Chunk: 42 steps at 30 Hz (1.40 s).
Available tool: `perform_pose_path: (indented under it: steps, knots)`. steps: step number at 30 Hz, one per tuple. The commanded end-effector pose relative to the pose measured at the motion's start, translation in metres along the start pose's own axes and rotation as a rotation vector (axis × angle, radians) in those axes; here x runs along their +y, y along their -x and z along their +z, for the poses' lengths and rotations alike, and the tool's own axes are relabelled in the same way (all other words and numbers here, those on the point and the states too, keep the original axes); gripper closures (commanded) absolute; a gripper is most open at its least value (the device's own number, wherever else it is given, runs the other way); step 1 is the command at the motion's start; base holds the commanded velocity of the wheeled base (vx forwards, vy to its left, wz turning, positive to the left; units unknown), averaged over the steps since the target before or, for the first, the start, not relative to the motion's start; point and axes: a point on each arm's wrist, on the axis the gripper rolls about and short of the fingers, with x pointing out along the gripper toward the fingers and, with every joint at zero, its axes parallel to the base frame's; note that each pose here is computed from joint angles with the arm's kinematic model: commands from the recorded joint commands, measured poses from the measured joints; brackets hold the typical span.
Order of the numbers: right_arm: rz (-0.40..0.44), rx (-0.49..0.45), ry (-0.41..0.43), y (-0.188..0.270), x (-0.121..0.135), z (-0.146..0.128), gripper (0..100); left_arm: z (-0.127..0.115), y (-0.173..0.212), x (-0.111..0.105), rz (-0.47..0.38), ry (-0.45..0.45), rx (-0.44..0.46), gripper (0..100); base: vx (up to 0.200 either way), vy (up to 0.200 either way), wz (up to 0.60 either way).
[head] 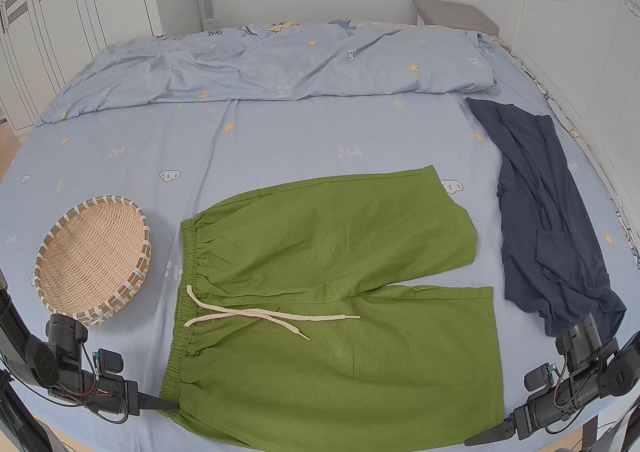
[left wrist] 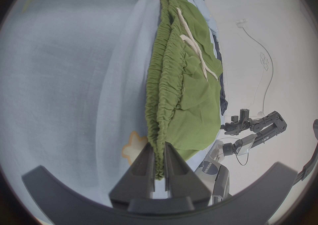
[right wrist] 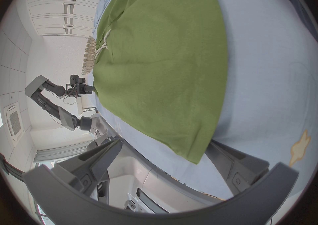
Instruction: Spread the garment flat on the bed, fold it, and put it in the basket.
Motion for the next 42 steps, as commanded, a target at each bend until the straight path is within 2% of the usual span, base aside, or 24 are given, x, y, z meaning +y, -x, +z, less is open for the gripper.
perform_pose_path:
  steps: [1, 10, 16, 17, 30, 34, 39, 42]
  knots:
    - [0.01, 0.024, -0.003, -0.005, 0.0, 0.003, 0, 0.0, 0.0, 0.0, 0.0, 0.001, 0.001, 100, 0.0, 0.0, 0.0]
    - [0.011, 0.025, -0.005, -0.007, -0.001, 0.007, 0, 0.0, 0.0, 0.0, 0.0, 0.001, 0.001, 100, 0.0, 0.0, 0.0]
    - [-0.003, 0.004, -0.038, -0.004, -0.007, 0.007, 0, 0.0, 0.0, 0.0, 0.0, 0.0, 0.0, 100, 0.0, 0.0, 0.0]
    - [-0.006, 0.002, -0.046, -0.003, -0.008, 0.007, 100, 0.0, 0.0, 0.0, -0.001, 0.0, 0.0, 100, 0.0, 0.0, 0.0]
    - [-0.027, 0.02, -0.068, 0.0, -0.009, -0.005, 100, -0.003, 0.001, -0.001, 0.006, 0.004, 0.005, 100, 0.0, 0.0, 0.0]
    - [-0.067, 0.005, -0.044, 0.005, -0.006, -0.012, 100, -0.007, 0.006, -0.002, 0.019, 0.022, -0.01, 100, 0.0, 0.0, 0.0]
    - [-0.072, 0.014, -0.05, 0.008, -0.005, -0.013, 100, -0.008, 0.015, -0.006, 0.039, 0.03, -0.021, 100, 0.0, 0.0, 0.0]
    - [-0.072, 0.002, -0.024, 0.013, -0.001, -0.014, 100, -0.007, 0.021, -0.012, 0.041, 0.026, 0.0, 100, 0.0, 0.0, 0.0]
